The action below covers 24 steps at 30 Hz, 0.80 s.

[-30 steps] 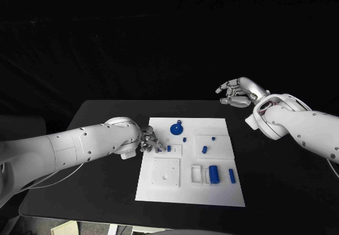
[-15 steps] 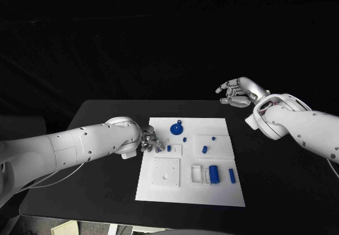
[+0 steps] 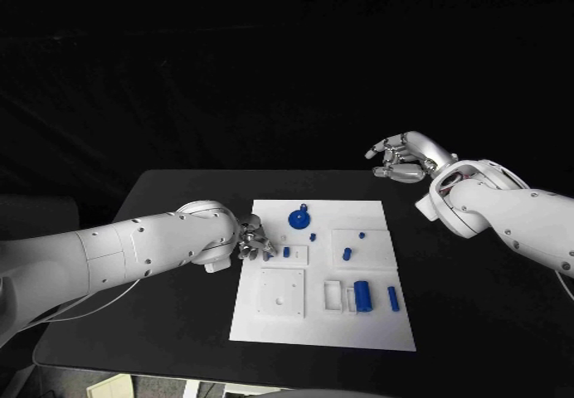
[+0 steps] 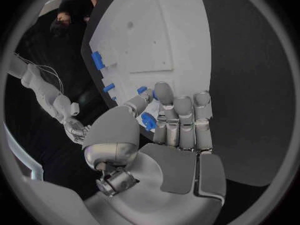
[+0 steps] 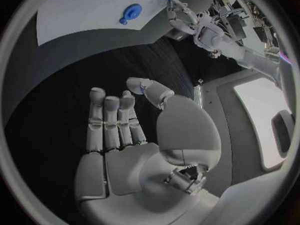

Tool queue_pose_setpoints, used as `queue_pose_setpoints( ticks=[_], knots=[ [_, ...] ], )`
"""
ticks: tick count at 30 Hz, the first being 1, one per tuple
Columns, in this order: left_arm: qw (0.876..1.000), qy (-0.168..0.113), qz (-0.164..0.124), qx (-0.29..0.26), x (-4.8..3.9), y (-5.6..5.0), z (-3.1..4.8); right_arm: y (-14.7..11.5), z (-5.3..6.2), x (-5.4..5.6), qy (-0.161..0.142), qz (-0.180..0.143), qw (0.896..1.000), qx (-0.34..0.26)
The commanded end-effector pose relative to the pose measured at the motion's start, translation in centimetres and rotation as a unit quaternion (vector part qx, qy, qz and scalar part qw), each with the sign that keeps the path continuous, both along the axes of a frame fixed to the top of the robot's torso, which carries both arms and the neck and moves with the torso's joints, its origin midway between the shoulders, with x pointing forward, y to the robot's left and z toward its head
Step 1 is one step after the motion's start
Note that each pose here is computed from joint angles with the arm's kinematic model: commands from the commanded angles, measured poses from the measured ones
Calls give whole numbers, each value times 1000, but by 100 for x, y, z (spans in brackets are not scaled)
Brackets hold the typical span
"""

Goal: Assemble the parts on the task board

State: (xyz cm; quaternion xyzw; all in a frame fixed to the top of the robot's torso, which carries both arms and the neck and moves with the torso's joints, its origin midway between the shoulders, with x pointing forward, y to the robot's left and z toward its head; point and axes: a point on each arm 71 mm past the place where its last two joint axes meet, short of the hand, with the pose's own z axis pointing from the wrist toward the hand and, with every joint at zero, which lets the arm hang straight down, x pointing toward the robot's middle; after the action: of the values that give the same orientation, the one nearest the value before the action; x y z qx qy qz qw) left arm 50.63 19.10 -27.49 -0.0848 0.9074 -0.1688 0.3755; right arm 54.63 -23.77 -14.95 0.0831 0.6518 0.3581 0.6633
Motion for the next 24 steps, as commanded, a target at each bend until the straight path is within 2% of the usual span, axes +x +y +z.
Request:
queue_pose_setpoints(
  ticks=[1,7,17,19,20,24],
  knots=[
    [1000,10,2,-8,-55,20,-12,22,-2,-13,7,8,1000,1],
    [999,25,8,-26,-82,63,60,47,-1,-25,9,13,1000,3],
    [998,16,17,-54,-60,103,177,97,-4,-32,13,19,1000,5],
    [996,18,11,-86,-67,122,200,137,0,-51,15,25,1000,6],
    [993,21,17,-115,-67,145,221,180,2,-71,17,32,999,6],
    [976,18,-4,-216,-59,152,301,316,3,-141,9,58,998,-10]
  ],
)
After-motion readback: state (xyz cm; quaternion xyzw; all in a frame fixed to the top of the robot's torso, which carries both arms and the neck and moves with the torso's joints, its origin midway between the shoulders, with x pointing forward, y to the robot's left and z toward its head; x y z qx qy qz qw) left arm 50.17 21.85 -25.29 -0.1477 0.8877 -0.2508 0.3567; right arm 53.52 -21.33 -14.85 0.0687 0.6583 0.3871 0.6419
